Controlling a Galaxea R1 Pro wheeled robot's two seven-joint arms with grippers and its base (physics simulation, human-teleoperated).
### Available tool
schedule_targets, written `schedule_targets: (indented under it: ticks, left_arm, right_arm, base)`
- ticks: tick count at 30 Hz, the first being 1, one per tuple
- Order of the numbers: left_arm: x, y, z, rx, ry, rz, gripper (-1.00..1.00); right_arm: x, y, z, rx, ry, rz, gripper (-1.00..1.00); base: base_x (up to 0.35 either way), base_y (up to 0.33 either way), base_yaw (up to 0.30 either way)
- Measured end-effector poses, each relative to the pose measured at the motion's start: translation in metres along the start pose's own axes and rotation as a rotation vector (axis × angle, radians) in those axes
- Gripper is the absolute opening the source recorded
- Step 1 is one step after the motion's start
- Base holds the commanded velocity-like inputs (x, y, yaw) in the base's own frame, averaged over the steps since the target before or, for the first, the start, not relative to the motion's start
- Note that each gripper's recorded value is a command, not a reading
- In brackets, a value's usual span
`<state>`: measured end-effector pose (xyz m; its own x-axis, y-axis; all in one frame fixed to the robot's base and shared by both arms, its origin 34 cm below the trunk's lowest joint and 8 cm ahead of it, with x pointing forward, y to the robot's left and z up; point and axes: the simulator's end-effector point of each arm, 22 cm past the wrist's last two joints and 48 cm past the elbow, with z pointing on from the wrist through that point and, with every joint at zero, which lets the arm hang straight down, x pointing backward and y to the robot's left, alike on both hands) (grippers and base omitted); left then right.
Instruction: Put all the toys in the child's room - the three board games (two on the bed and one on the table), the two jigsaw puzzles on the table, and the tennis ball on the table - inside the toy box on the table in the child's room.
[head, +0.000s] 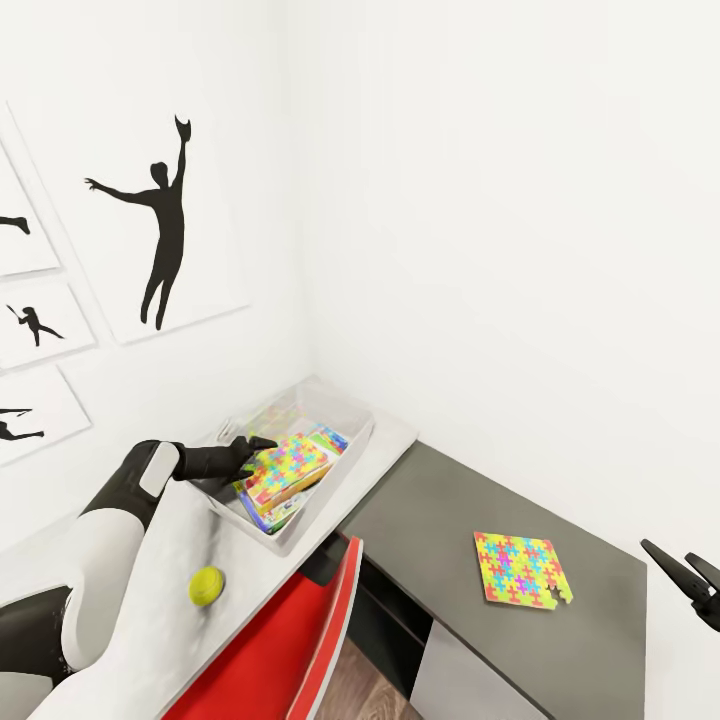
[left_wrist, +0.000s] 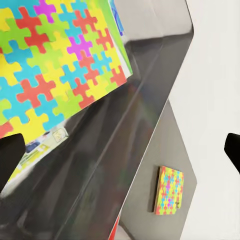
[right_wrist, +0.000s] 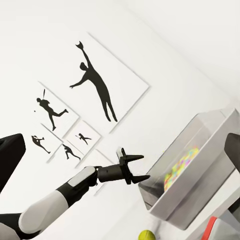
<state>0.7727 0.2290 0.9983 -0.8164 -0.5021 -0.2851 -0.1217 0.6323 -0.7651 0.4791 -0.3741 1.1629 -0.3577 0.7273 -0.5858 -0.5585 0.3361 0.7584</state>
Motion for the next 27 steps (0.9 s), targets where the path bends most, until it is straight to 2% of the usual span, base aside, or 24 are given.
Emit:
schedule_targets:
  ticks: [11,13,15,17,21,24,27]
  left_arm:
    - [-0.004,0.0,-0.006,0.011,-0.003,-0.002,1.0]
    - [-0.011,-0.001,-0.015,0.037,-0.013,-0.024,1.0]
    - [-0.022,-0.004,-0.03,0.097,-0.033,-0.044,1.0]
    - [-0.042,-0.017,-0.056,0.189,-0.072,-0.029,1.0]
    - [-0.074,-0.035,-0.13,0.364,-0.149,0.076,1.0]
    - [-0.06,-0.022,-0.175,0.426,-0.138,0.15,1.0]
    - [-0.024,0.003,-0.2,0.44,-0.097,0.192,1.0]
  right_arm:
    - [0.0,0.0,0.0,-0.003,-0.004,-0.003,1.0]
    - [-0.001,0.0,0.0,-0.002,-0.005,-0.005,1.0]
    - [-0.001,0.0,-0.001,-0.002,-0.005,-0.005,1.0]
    - [-0.001,0.0,-0.001,-0.002,-0.006,-0.004,1.0]
    - [-0.001,0.0,-0.001,-0.003,-0.005,-0.002,1.0]
    - [-0.001,0.001,-0.001,-0.005,-0.004,-0.004,1.0]
    - [-0.001,0.002,-0.001,-0.006,-0.005,-0.006,1.0]
  base:
    - [0.0,0.0,0.0]
    - [0.0,0.0,0.0]
    - [0.0,0.0,0.0]
    - [0.0,0.0,0.0]
    - [0.0,0.0,-0.058]
    - [0.0,0.0,-0.188]
    - [0.0,0.0,-0.22]
